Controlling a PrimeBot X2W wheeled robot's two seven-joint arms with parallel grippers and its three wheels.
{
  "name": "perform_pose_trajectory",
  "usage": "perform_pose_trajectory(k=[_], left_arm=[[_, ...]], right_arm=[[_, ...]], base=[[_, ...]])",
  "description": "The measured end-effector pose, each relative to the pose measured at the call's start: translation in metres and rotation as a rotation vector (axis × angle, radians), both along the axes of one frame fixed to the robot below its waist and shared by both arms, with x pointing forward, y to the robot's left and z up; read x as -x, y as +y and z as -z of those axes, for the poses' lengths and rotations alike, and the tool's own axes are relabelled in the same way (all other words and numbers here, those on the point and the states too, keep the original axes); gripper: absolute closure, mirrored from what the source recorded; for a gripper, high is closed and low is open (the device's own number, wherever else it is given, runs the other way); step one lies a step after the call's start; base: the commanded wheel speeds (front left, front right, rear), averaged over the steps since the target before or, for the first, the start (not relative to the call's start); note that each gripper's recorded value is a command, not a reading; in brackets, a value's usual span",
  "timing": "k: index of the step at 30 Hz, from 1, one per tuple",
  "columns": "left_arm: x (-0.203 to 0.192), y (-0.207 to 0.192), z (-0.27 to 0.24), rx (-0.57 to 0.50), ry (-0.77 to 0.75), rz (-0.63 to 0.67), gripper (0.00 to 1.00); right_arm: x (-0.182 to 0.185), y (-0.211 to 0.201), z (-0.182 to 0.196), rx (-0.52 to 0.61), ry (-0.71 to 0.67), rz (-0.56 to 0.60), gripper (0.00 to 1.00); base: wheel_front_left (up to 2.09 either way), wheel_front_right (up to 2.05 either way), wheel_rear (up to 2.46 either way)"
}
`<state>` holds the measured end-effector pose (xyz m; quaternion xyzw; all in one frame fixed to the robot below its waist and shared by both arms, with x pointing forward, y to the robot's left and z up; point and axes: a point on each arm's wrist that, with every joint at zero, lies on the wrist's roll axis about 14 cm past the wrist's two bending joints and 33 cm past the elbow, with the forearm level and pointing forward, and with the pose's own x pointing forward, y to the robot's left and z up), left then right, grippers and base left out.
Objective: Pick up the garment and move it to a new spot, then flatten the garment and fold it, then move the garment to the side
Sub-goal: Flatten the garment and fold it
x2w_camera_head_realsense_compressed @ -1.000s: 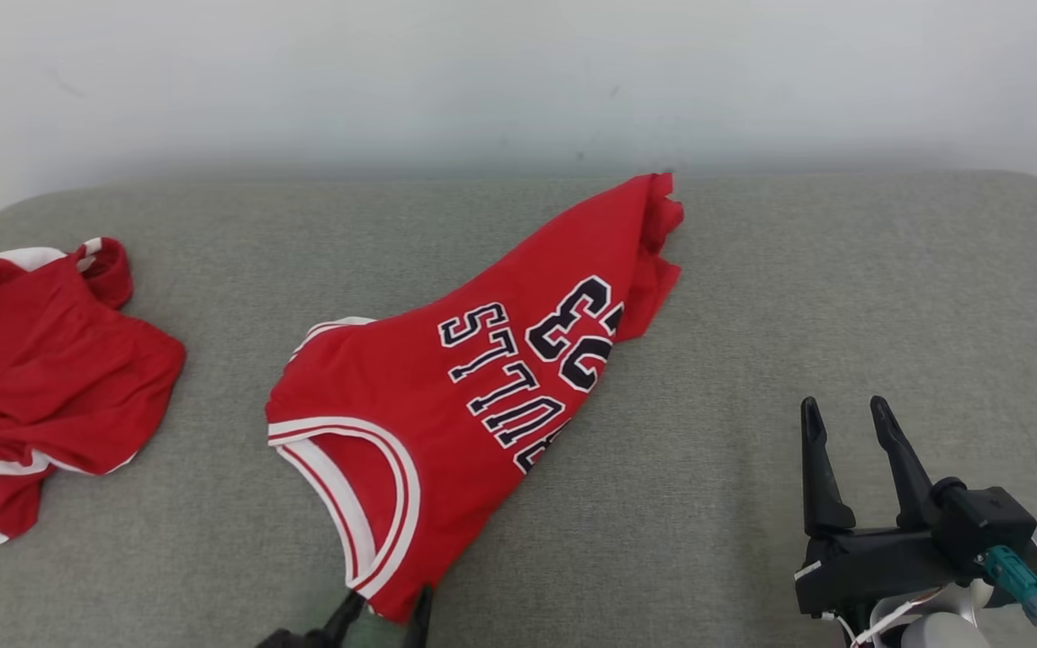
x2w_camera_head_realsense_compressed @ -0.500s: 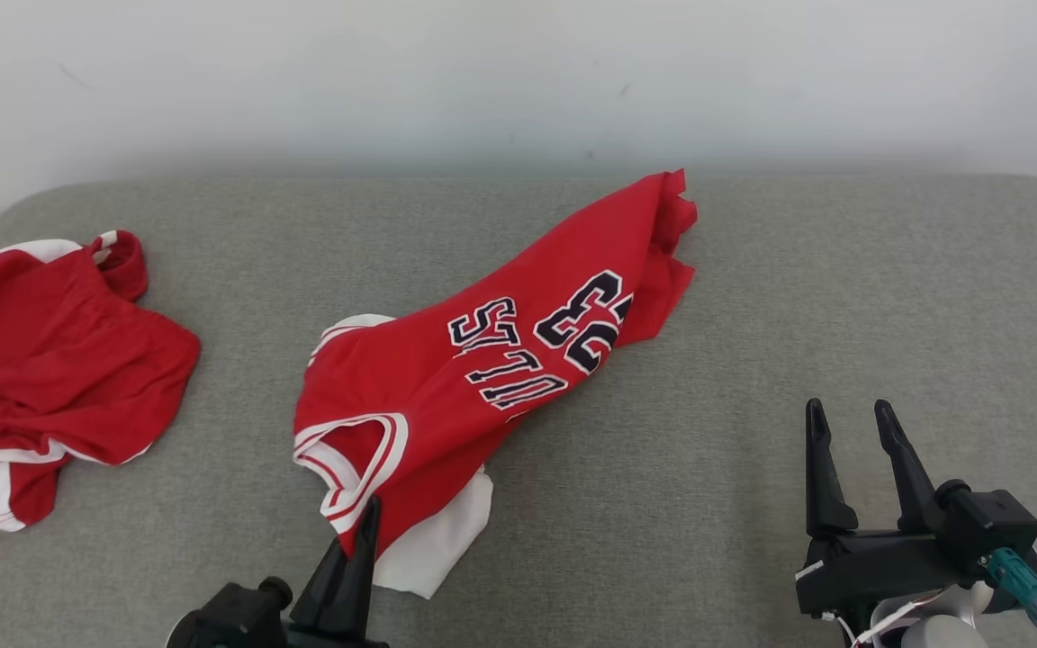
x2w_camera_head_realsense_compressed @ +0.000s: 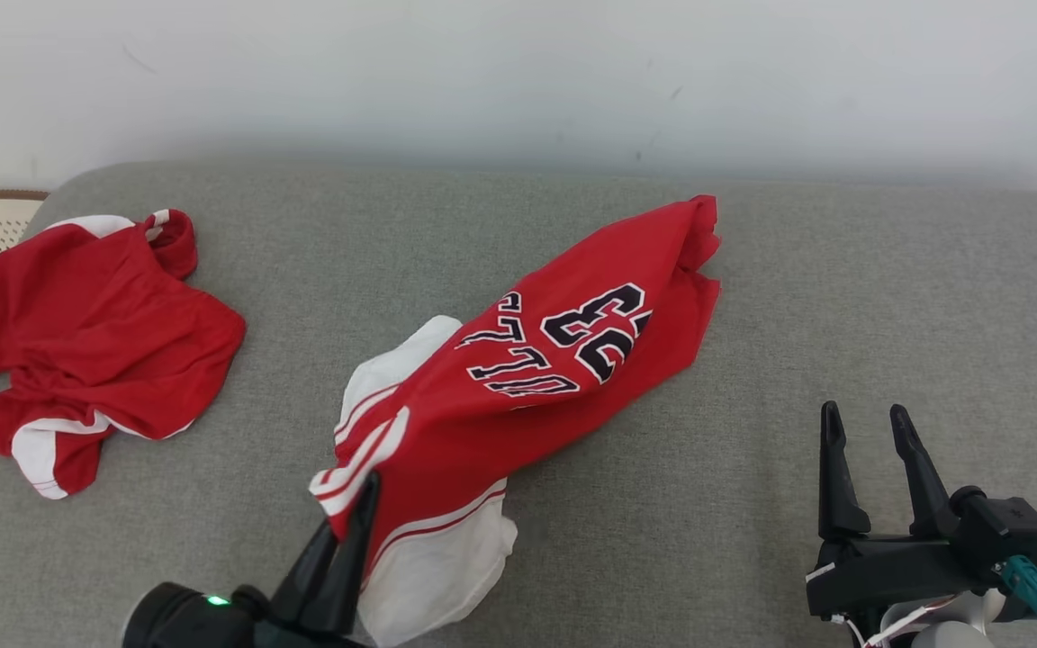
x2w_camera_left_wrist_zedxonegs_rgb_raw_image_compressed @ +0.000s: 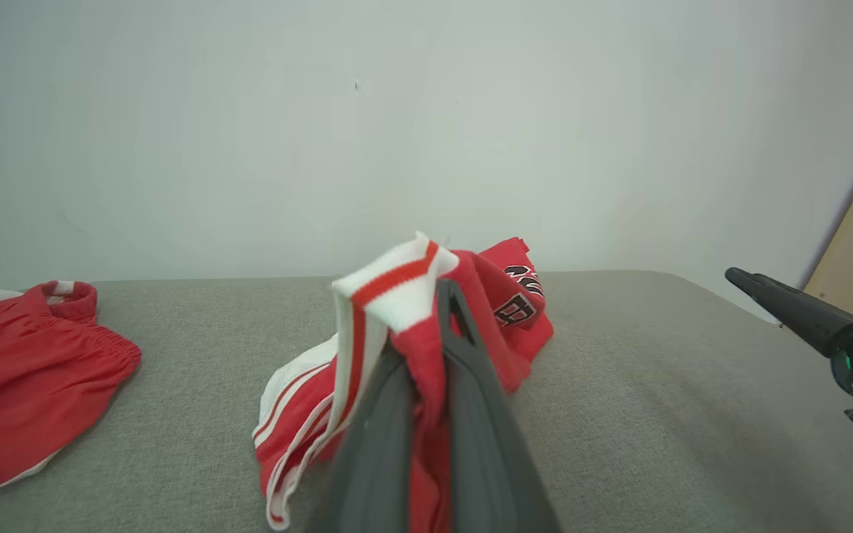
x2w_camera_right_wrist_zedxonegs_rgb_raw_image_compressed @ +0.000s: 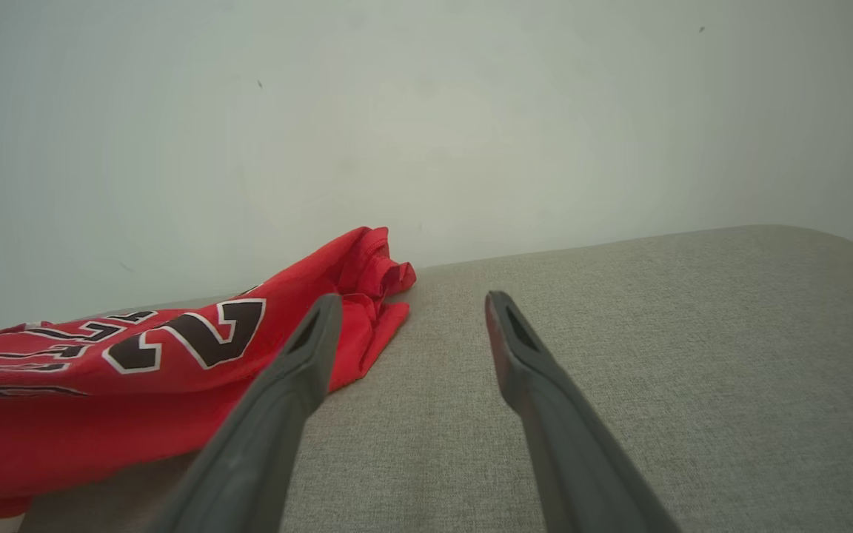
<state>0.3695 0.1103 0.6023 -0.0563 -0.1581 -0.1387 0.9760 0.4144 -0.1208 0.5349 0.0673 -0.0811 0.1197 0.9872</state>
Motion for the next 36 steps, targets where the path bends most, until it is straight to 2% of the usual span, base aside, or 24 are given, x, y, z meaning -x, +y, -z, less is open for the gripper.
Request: perform_pose_trajectory(k=[7,8,25,26,27,28,33,36], left_arm=[[-0.01,0.024,0.015,-0.029,0.06,-0.056,1.0],[-0.012,0.028,0.017,-0.008,0.061,-0.068,1.0],[-0.082,0.051,0.08,-0.101,0.195,-0.126,1.0],[-0.085,0.054,0.08,-0.099,0.194,-0.137,0.84],[-0.088,0.057,0.081,-0.105,0.199,-0.146,0.31],[-0.089,0.059,0.082,-0.106,0.202,-0.156,0.0],[-0.085,0.061,0.075,-0.052,0.183,-0.185,0.0],[-0.066,0.064,0.074,-0.034,0.172,-0.21,0.0]], right_arm=[[-0.002,0.004,0.006,-0.001,0.018,-0.011,0.0],[-0.003,0.004,0.005,-0.001,0.016,-0.008,0.0],[0.001,-0.031,0.019,0.025,0.058,0.079,0.0],[0.001,-0.031,0.021,0.026,0.063,0.081,0.0],[0.001,-0.032,0.022,0.026,0.066,0.082,0.0],[0.001,-0.032,0.023,0.027,0.07,0.084,0.0],[-0.002,-0.031,0.026,0.026,0.076,0.081,0.0],[-0.005,-0.023,0.026,0.022,0.075,0.059,0.0]], base=[[0.0,0.0,0.0],[0.0,0.0,0.0],[0.0,0.0,0.0],[0.0,0.0,0.0],[0.0,0.0,0.0],[0.0,0.0,0.0],[0.0,0.0,0.0],[0.0,0.0,0.0]])
